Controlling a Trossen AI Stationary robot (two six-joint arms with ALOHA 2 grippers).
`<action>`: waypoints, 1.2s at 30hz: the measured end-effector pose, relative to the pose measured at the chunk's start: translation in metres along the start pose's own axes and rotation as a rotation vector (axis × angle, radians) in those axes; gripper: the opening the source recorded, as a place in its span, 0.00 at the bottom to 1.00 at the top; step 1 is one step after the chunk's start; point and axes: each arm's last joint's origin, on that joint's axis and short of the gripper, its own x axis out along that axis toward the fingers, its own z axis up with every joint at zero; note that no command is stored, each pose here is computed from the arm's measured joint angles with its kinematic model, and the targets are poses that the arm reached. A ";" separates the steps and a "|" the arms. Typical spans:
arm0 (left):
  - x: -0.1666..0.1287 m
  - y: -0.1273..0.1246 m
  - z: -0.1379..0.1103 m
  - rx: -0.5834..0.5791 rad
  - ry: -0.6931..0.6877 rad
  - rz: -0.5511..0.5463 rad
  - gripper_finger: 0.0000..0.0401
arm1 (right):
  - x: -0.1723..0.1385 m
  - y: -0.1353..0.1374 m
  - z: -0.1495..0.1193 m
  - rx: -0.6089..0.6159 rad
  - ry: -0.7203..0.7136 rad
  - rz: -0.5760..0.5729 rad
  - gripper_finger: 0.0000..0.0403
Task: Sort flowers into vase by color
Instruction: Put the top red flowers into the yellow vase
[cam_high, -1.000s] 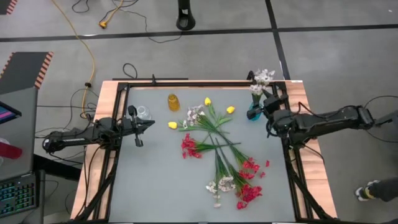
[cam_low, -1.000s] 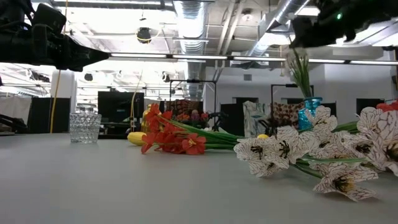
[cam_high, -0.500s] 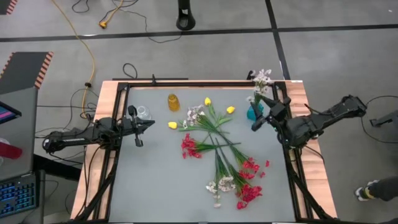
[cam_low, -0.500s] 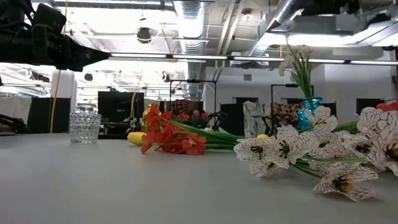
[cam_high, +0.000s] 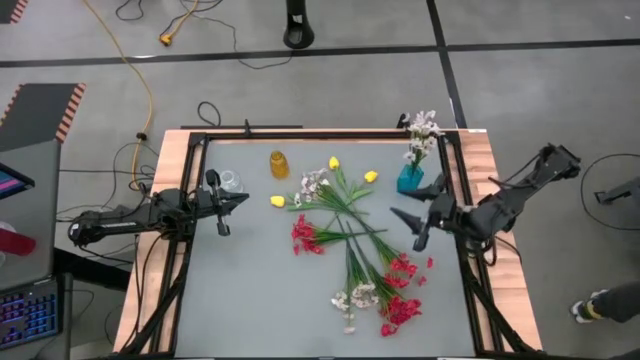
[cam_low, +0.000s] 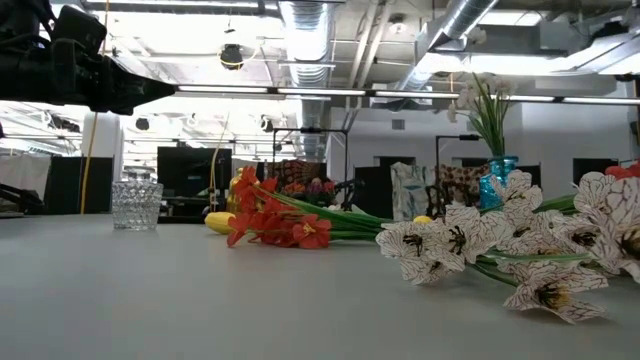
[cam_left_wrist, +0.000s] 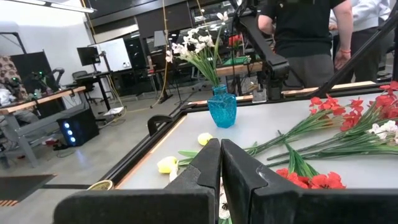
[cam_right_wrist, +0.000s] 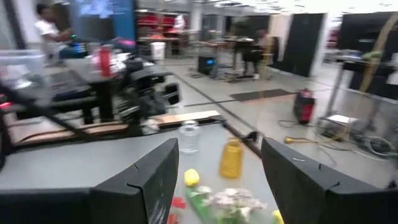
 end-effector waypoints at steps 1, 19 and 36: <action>0.000 0.000 0.000 0.000 0.000 0.000 0.00 | 0.002 0.004 -0.002 -0.003 0.002 0.005 0.63; 0.000 0.000 0.000 0.000 0.000 0.000 0.00 | 0.076 0.060 -0.064 -0.140 0.150 0.155 0.63; 0.000 0.000 0.000 -0.038 0.000 0.000 0.00 | 0.181 0.061 -0.120 -0.245 0.593 0.200 0.63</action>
